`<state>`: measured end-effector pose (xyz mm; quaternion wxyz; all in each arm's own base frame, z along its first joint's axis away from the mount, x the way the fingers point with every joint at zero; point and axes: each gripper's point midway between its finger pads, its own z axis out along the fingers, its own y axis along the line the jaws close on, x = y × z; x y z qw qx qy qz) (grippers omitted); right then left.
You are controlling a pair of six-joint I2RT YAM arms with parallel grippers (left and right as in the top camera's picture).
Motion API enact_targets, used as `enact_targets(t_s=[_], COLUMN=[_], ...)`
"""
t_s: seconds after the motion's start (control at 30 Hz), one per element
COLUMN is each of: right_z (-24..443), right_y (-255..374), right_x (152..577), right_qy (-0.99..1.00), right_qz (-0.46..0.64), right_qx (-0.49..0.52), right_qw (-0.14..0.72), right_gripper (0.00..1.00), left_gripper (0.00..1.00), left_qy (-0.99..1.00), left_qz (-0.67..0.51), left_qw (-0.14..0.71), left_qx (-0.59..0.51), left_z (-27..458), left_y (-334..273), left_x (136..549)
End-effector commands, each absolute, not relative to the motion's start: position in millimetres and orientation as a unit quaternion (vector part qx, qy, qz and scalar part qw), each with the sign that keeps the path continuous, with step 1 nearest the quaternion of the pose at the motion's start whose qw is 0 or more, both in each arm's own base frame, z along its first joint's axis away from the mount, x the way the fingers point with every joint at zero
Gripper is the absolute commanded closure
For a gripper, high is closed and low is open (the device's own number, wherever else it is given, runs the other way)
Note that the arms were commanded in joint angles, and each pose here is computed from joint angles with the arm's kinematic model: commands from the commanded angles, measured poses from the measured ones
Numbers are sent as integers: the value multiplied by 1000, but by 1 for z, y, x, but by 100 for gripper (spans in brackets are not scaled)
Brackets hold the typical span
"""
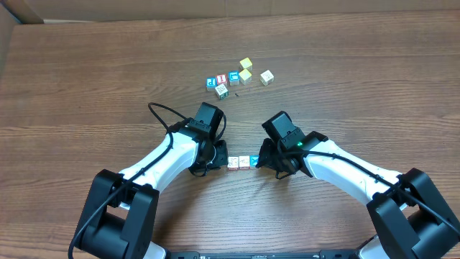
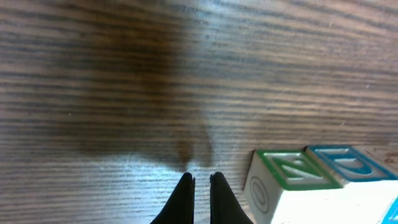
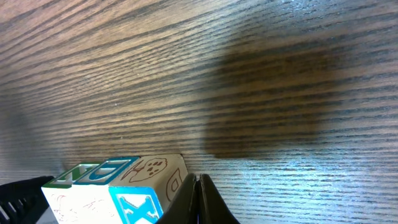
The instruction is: Flip 3 blocks
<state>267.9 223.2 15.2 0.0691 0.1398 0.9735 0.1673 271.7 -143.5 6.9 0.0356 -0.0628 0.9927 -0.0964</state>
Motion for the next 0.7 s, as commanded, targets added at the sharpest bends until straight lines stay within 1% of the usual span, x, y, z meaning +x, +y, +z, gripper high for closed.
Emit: enact_targets(t_s=[0.0, 0.37, 0.4, 0.43, 0.67], right_z=[11, 13, 13, 14, 17], right_y=[223, 228, 230, 233, 239], right_x=[267, 264, 263, 263, 266], right_qy=[974, 973, 972, 971, 968], right_qz=[162, 175, 181, 188, 206], right_qx=[141, 138, 136, 135, 131], right_qw=[69, 58, 56, 54, 56], right_gripper=[96, 96, 96, 96, 96], left_gripper=[96, 96, 97, 96, 96], left_qy=[991, 989, 989, 989, 989], left_qz=[-114, -130, -130, -130, -130], left_qw=[31, 30, 30, 29, 30], left_qx=[-65, -63, -63, -63, -63], left_z=[5, 6, 6, 6, 6], left_y=[-151, -157, -157, -157, -157], left_x=[270, 271, 271, 271, 271])
